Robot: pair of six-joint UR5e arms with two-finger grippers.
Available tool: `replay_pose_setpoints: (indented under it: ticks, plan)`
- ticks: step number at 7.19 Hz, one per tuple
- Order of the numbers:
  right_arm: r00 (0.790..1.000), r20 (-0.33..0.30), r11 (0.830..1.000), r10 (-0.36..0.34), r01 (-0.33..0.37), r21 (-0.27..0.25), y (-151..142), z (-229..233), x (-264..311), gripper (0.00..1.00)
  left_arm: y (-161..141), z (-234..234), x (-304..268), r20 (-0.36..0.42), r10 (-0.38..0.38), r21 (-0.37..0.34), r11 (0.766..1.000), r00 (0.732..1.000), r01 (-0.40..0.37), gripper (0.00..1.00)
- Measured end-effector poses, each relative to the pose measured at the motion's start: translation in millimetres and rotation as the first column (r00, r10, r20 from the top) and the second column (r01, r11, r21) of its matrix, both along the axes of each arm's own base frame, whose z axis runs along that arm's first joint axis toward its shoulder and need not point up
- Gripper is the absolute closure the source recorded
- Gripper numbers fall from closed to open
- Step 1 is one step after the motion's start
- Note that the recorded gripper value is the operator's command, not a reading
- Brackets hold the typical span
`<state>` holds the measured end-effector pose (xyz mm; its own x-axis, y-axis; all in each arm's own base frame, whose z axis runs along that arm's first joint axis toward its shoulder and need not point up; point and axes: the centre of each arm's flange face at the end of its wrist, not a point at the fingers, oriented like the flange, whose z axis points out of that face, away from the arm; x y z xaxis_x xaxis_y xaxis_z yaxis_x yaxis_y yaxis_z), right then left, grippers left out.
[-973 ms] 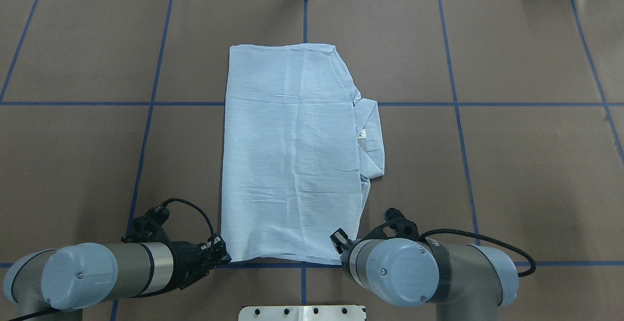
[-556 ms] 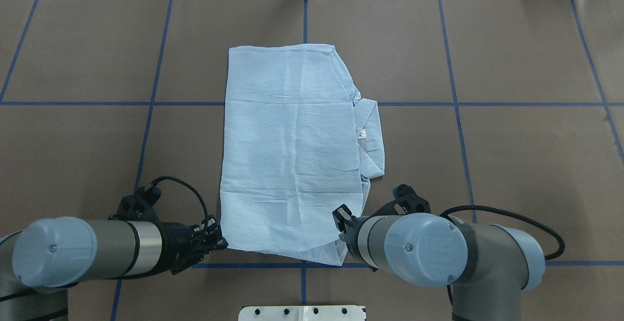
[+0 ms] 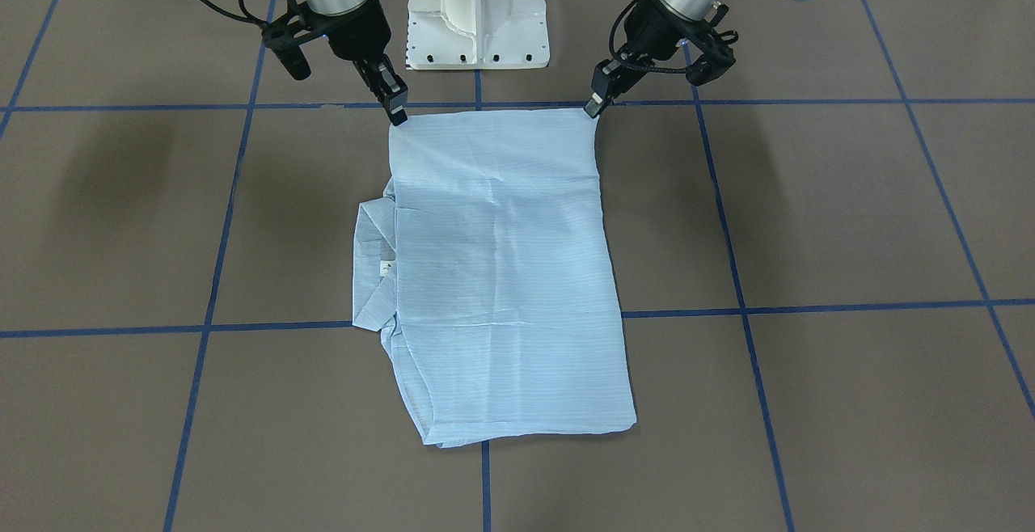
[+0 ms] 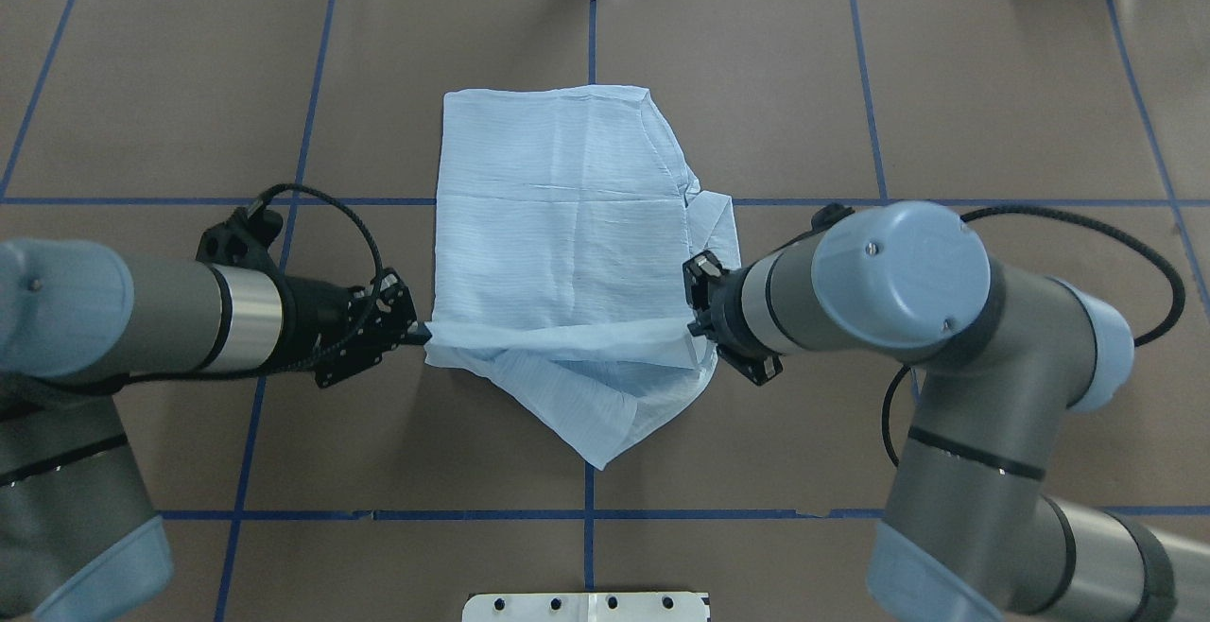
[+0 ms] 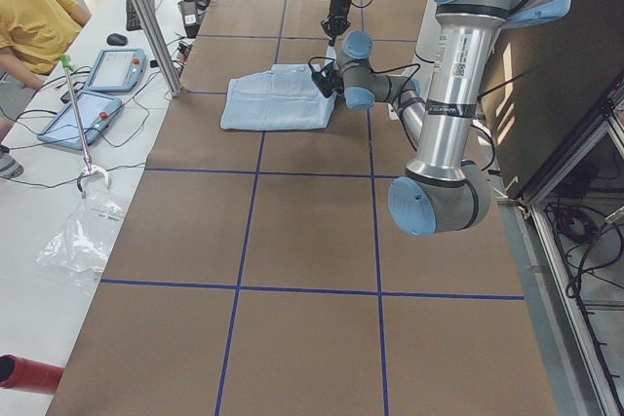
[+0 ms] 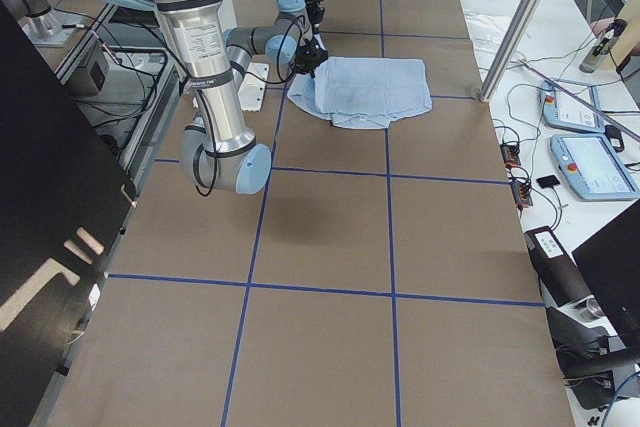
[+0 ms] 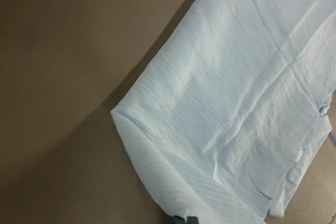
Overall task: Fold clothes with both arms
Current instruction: 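Lift the near edge with both grippers and fold it toward the collar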
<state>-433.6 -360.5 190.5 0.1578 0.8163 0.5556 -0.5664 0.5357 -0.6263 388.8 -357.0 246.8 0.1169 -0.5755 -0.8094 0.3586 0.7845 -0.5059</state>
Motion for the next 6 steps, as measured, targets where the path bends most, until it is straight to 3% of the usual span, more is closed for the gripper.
replay_pose_setpoints:
  ticks: [4, 6]
  plan:
    - [0.996, -0.063, 0.998, 0.060, -0.060, -0.004, -129, -19, -15, 1.00, -130, 0, -3, 0.111, -0.084, 0.066, 0.995, 0.990, 0.077, 1.00]
    - [0.993, -0.106, 0.999, 0.051, -0.053, -0.013, -194, -31, -30, 1.00, -173, 1, 3, 0.145, -0.110, 0.080, 0.992, 0.983, 0.099, 1.00]
